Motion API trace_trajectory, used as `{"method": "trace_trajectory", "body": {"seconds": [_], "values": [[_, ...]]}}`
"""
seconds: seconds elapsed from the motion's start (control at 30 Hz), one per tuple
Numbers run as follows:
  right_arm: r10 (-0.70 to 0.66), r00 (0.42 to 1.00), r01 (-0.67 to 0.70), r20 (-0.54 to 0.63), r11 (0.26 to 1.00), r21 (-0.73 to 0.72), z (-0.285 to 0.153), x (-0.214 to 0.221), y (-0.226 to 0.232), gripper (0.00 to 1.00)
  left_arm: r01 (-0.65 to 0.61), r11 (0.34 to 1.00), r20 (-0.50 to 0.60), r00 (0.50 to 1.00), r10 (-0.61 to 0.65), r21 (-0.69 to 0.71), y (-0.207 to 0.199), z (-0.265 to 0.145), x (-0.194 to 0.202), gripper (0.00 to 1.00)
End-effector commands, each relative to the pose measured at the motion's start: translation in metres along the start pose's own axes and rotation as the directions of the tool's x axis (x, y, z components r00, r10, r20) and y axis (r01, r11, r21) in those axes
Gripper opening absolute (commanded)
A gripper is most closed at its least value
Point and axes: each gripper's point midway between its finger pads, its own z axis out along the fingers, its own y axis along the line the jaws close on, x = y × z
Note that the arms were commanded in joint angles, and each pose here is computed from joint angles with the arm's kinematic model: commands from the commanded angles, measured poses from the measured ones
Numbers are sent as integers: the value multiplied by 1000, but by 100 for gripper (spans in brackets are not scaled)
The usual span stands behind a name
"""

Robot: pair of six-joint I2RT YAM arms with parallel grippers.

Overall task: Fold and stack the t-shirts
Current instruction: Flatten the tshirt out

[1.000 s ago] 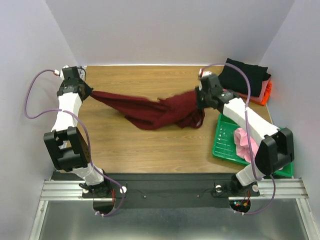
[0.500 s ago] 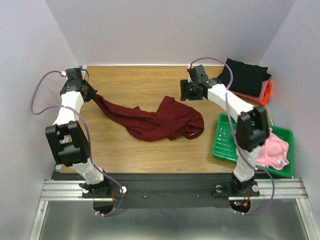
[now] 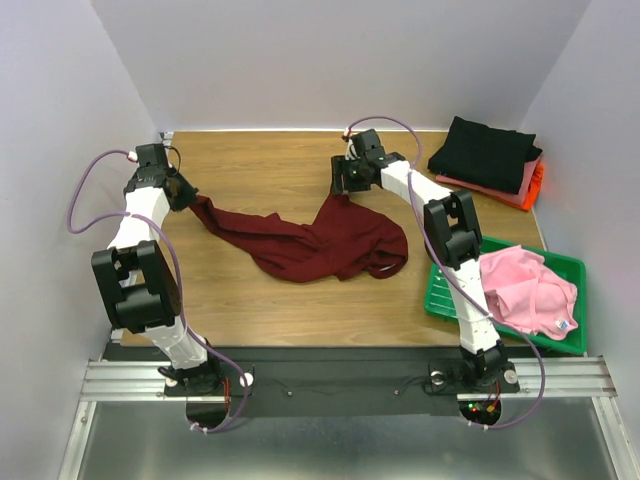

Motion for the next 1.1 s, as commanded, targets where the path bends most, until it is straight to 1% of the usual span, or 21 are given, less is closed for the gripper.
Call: {"method": "trace_trajectory", "body": {"seconds": [0.0, 0.2, 0.4, 0.6, 0.73, 0.8, 0.83, 0.87, 0.9, 0.93, 1.0, 1.07], "values": [[-57, 994, 64, 93, 995, -75, -8, -33, 18, 67, -3, 1000, 37, 999, 2, 29, -7, -13, -8, 7], [-72, 997, 74, 26, 994, -82, -6, -4, 16, 67, 8, 1000, 39, 999, -9, 22, -7, -13, -10, 7], [-93, 996, 93, 5, 992, -88, 4, 7, 25, 66, 10, 1000, 35, 999, -10, 20, -8, -11, -12, 7], [-87, 996, 88, 10, 992, -94, -1, 6, 36, 59, 7, 1000, 32, 999, -8, 18, -9, -11, -13, 7], [-73, 997, 71, -15, 994, -87, -6, 18, 39, 56, 7, 1000, 33, 999, -7, 17, -8, -12, -13, 7], [-65, 997, 62, -37, 995, -79, -6, 28, 37, 50, 7, 1000, 31, 999, -8, 18, -8, -12, -12, 7], [-63, 997, 59, -45, 995, -79, -5, 31, 36, 44, 3, 1000, 28, 1000, -3, 19, -8, -11, -10, 7], [-60, 997, 56, -51, 995, -79, -4, 34, 35, 26, 3, 1000, 27, 1000, -3, 19, -7, -11, -10, 7], [-51, 997, 47, -58, 996, -74, -4, 37, 34, 16, -2, 1000, 26, 1000, 1, 20, -8, -11, -10, 7], [-44, 998, 40, -55, 997, -68, -4, 35, 34, 0, -4, 1000, 32, 999, 3, 22, -8, -12, -12, 7], [-43, 998, 40, -47, 997, -62, -5, 32, 34, 0, -7, 1000, 35, 999, 7, 23, -9, -12, -14, 7], [-26, 1000, 26, -6, 999, -30, -12, 16, 31, 0, -12, 999, 49, 999, 10, 35, -14, -15, -20, 7]]}}
